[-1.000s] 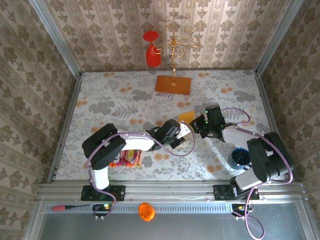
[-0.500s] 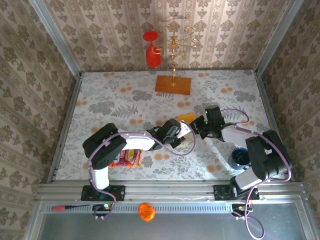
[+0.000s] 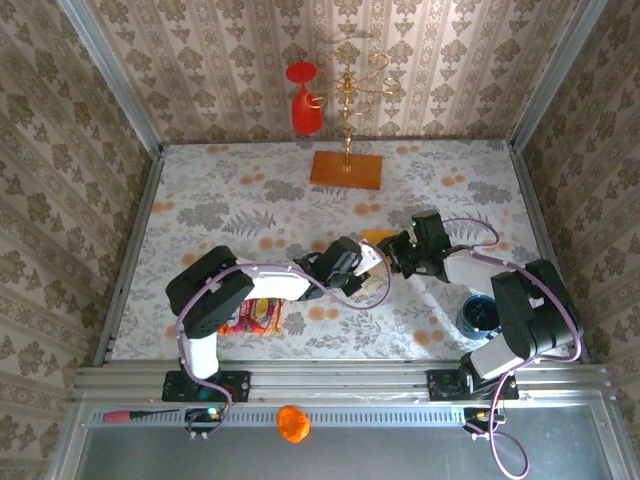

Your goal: Fold a paper plane with a square sheet of paper (pick it up from the middle)

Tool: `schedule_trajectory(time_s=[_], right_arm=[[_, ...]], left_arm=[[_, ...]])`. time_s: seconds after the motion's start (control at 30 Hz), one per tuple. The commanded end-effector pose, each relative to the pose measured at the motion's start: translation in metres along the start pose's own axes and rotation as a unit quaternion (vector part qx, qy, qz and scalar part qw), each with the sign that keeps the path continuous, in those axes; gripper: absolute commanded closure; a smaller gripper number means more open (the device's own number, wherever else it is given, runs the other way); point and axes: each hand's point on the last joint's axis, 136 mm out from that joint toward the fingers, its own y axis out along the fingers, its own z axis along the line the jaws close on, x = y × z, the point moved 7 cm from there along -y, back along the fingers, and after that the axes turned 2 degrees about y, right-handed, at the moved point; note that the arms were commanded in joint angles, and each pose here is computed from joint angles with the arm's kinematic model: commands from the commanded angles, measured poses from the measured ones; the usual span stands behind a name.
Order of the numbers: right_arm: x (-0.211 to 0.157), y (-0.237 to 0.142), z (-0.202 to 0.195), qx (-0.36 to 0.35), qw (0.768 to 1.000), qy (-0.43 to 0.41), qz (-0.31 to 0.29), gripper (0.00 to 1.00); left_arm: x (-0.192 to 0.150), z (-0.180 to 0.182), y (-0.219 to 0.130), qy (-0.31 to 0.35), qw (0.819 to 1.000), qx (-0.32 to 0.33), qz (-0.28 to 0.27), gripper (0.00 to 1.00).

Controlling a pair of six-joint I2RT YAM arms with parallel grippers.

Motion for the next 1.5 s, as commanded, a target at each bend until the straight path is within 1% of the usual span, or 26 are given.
schedule_trajectory(time_s=[0.0,0.07,0.13,0.27,0.4,0.53,0.77,1.0,1.1,1.2,1.27,1.33,1.47], right_arm=[[0.007,-0.009,-0.010,-0.008,1.000,0.009,-0.011,0.59],[0.014,-0.016,-0.010,-0.003,1.000,0.010,-0.020,0.53],[0.020,-0.023,-0.010,0.002,0.999,0.009,-0.032,0.52],[0.026,-0.032,-0.009,0.004,0.999,0.002,-0.049,0.51],[0.028,-0.036,-0.010,0.000,0.998,-0.004,-0.057,0.51],[0.029,-0.035,-0.012,-0.004,0.998,-0.005,-0.055,0.51],[0.029,-0.033,-0.014,-0.006,0.998,-0.005,-0.054,0.51],[0.028,-0.033,-0.017,-0.009,0.998,-0.013,-0.053,0.51],[0.027,-0.032,-0.018,-0.011,0.998,-0.023,-0.050,0.50],[0.028,-0.030,-0.019,-0.016,0.998,-0.042,-0.050,0.45],[0.029,-0.028,-0.020,-0.019,0.997,-0.057,-0.048,0.43],[0.028,-0.026,-0.020,-0.021,0.996,-0.075,-0.045,0.41],[0.026,-0.021,-0.016,-0.030,0.991,-0.125,-0.036,0.38]], left_arm=[[-0.005,0.003,0.001,-0.036,0.999,-0.020,-0.006,0.80],[-0.008,0.005,0.001,-0.050,0.998,-0.028,-0.010,0.81],[-0.011,0.009,0.001,-0.068,0.997,-0.036,-0.015,0.81],[-0.019,0.016,0.000,-0.103,0.993,-0.048,-0.024,0.81],[-0.025,0.020,0.002,-0.121,0.991,-0.058,-0.024,0.80],[-0.027,0.020,0.004,-0.127,0.990,-0.065,-0.020,0.81],[-0.032,0.020,0.010,-0.156,0.984,-0.087,-0.013,0.81],[-0.034,0.024,0.011,-0.198,0.973,-0.115,-0.016,0.81],[-0.030,0.027,0.008,-0.223,0.966,-0.132,-0.022,0.81],[-0.026,0.034,0.006,-0.261,0.953,-0.150,-0.024,0.81],[-0.026,0.039,0.006,-0.290,0.944,-0.159,-0.021,0.80],[-0.026,0.043,0.007,-0.322,0.930,-0.177,-0.017,0.80],[-0.022,0.051,0.005,-0.371,0.907,-0.199,-0.020,0.80]])
